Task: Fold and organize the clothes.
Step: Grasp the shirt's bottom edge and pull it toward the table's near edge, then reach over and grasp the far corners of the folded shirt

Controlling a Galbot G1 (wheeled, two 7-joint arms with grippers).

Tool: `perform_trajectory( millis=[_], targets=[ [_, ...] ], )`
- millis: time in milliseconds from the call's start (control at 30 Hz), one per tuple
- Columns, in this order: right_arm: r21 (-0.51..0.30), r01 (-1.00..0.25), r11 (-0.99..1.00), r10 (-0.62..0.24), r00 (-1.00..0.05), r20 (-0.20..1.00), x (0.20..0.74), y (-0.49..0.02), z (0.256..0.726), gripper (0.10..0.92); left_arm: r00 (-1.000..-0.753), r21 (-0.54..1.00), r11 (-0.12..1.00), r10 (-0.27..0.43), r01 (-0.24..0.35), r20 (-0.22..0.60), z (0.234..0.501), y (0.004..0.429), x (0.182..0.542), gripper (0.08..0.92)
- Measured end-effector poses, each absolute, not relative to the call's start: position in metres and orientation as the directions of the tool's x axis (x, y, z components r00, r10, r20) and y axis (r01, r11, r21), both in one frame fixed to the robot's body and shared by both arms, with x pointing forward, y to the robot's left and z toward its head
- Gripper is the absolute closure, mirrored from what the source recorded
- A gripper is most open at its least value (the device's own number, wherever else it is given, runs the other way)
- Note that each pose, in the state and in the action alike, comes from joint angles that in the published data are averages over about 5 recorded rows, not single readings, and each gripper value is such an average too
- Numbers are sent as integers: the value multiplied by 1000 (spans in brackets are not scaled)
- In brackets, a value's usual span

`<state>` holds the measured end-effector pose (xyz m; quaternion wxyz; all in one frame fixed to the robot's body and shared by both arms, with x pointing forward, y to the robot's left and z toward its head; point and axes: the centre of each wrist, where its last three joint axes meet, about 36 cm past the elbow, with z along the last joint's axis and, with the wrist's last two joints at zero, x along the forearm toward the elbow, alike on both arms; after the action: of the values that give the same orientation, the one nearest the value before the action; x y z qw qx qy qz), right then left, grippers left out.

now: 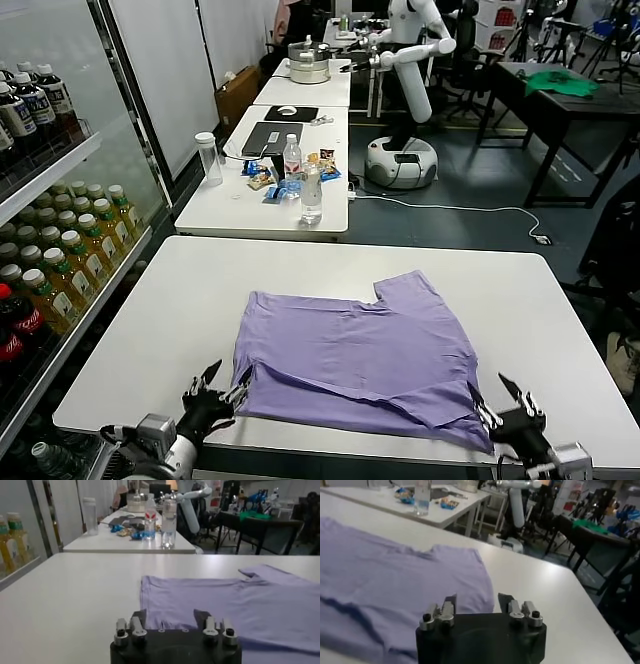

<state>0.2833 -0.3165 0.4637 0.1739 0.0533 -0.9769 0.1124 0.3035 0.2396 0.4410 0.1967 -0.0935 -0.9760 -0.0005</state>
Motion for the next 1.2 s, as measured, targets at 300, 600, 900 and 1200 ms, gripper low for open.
perform_trajectory(
  millis=[300,600,900,1200],
  targets=[
    [-145,-121,982,-66,-939,338,378,-312,446,200,-916,-38,987,162,159,367,422,236,371,177],
    [-97,-130,987,-86,-926,366,476,-299,439,200,-914,-12,990,136,142,381,408,228,449,177],
    [-81,-137,987,-91,-904,417,550,-284,438,200,-902,52,992,86,119,424,402,218,506,177],
    [-61,-118,991,-76,-880,469,596,-274,441,200,-874,76,991,61,111,483,397,215,530,177]
  ],
)
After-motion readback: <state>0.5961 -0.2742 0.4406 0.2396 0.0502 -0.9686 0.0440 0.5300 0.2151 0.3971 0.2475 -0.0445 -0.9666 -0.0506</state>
